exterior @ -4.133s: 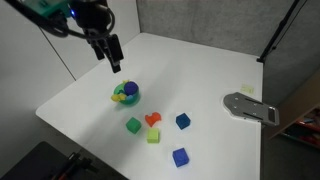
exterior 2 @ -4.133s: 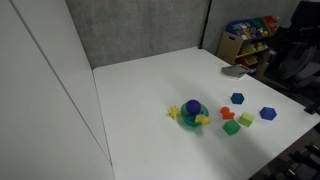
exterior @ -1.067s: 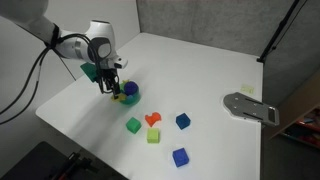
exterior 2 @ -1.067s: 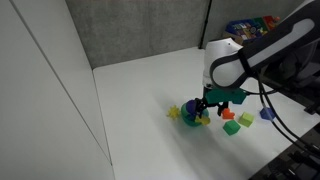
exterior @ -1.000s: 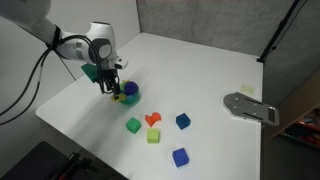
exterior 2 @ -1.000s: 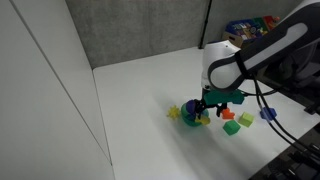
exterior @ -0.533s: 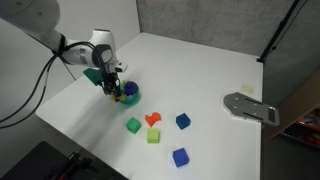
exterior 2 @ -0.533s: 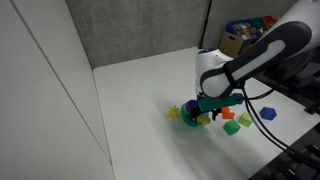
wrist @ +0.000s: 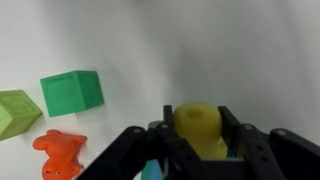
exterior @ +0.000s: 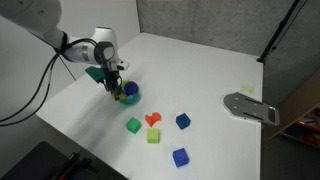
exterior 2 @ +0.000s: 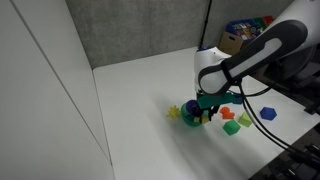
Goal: Remove the yellow duck toy from the green bowl and put it on top to the blue block on the worktop
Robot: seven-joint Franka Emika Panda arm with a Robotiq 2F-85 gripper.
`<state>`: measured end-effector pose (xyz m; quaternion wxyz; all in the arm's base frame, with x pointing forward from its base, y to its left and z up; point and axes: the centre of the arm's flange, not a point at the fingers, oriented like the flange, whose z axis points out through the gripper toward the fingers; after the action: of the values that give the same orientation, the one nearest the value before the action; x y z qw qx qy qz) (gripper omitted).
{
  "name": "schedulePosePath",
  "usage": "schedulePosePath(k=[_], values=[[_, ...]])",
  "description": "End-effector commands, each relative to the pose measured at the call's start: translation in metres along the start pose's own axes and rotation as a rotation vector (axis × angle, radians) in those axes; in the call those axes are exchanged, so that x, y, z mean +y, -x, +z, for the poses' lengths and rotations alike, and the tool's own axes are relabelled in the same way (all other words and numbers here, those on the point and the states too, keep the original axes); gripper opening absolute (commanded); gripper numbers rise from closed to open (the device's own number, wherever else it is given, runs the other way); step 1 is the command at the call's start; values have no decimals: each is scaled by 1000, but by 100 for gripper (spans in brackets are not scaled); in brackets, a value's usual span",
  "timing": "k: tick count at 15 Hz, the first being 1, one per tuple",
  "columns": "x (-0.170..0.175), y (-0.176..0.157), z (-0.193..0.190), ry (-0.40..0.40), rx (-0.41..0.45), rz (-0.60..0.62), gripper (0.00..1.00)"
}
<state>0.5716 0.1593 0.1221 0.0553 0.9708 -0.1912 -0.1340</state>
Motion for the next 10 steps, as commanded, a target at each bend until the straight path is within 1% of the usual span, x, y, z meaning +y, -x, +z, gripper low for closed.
schedulePosePath(k=[1, 3, 6, 10], values=[[7, 1, -37, -6, 20, -16, 22], [11, 4, -58, -33, 29, -23, 19], [22, 7, -96, -63, 41, -33, 19], [49, -2, -132, -59, 61, 5, 18]])
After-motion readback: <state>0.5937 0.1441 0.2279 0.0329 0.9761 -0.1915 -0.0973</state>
